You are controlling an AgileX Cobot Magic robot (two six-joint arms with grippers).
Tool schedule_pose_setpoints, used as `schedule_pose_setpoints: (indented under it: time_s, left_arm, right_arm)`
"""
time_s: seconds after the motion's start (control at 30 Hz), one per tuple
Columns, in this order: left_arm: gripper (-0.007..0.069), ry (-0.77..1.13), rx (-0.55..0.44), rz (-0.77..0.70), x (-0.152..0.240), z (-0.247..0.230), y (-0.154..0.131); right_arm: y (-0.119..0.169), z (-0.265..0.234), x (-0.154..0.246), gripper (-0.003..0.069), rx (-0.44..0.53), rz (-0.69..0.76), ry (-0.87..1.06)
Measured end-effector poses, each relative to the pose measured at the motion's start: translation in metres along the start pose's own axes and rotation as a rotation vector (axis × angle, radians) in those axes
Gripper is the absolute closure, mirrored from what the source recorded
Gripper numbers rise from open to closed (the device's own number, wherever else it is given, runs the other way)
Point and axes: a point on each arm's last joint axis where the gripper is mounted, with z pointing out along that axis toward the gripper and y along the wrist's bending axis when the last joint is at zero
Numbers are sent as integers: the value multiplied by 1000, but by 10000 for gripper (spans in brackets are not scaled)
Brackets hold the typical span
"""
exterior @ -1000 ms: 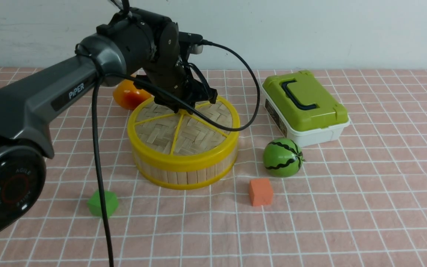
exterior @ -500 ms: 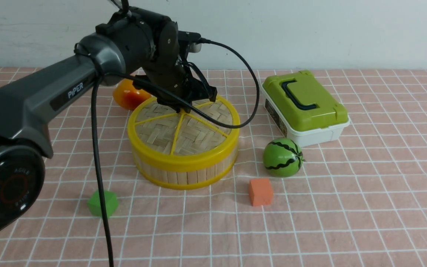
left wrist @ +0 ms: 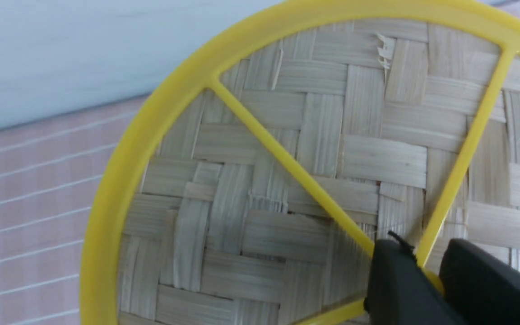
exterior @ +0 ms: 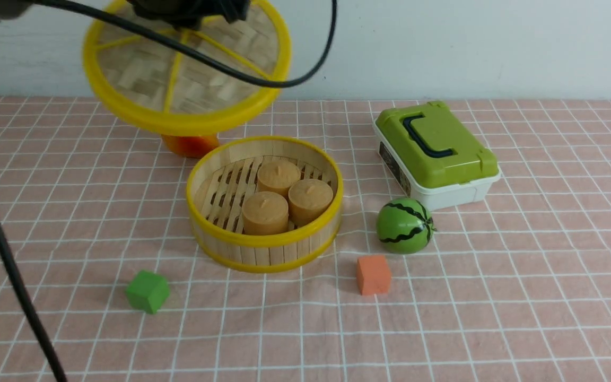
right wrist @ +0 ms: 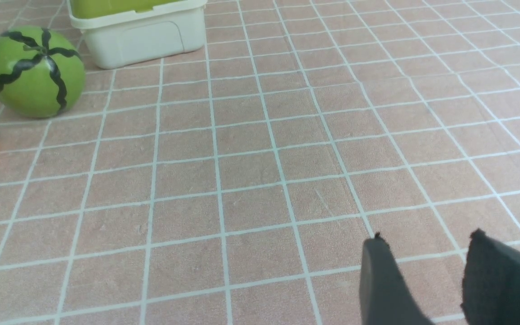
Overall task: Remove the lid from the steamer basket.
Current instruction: Use the left arm to place the steamer lid on the table
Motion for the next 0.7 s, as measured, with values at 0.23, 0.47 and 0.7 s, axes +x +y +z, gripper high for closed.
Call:
schedule_pose_setpoints:
  time_s: [0.23, 0.47, 0.7]
  left_arm:
    - [516, 156, -188, -133, 48, 44, 65]
    - [516, 240, -221, -307, 117, 114, 107]
    - [516, 307, -177, -347, 148, 162, 96]
  right_arm:
    - [0, 0, 0, 418, 0, 0, 0]
    - [0, 0, 0, 418, 0, 0, 0]
    - [0, 0, 0, 418, 0, 0, 0]
